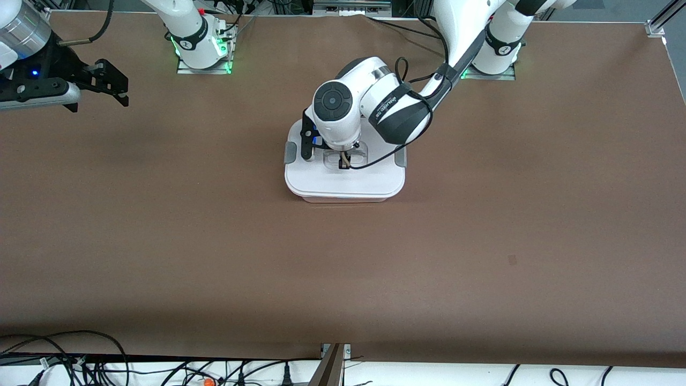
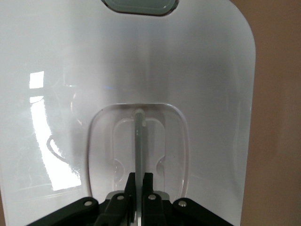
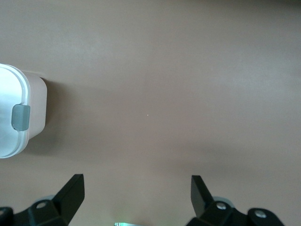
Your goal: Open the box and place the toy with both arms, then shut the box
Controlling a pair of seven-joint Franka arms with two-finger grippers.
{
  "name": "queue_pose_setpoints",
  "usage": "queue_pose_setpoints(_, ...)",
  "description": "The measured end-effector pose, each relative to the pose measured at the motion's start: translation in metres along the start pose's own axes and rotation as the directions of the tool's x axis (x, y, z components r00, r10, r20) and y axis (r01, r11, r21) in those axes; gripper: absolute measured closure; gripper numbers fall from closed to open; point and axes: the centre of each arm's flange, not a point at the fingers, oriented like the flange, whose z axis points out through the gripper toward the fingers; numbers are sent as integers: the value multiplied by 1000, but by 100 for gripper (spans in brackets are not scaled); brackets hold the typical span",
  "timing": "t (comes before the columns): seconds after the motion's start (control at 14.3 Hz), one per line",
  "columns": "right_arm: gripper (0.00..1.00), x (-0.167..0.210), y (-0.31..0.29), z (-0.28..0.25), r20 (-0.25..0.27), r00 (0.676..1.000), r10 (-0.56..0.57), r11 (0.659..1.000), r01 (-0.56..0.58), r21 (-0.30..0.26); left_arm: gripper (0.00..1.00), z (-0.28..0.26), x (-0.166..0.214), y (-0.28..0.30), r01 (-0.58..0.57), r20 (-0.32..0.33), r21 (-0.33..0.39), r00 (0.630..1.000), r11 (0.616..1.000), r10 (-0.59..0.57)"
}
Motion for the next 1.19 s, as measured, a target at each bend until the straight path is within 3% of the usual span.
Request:
queue_pose_setpoints(0.63, 0, -2, -5, -2, 15, 1000, -4, 999, 3, 40, 93, 4, 4, 3, 105, 4, 2, 994, 994, -105)
queue_pose_setpoints(0.77, 0, -3, -6, -1, 20, 1000, -4, 999, 3, 43, 88, 8, 4, 5, 121, 11, -3, 993, 993, -121)
queue_pose_setpoints(0.98, 0, -3, -4, -1, 23, 1000, 0, 999, -1, 44, 63, 0, 0, 9, 200, 31, -10, 979, 980, -199)
queue_pose_setpoints(1.19, 0, -3, 7, 0, 25, 999, 20, 999, -21, 46, 34, -64, -27, 19, 346, 42, 17, 937, 938, -346)
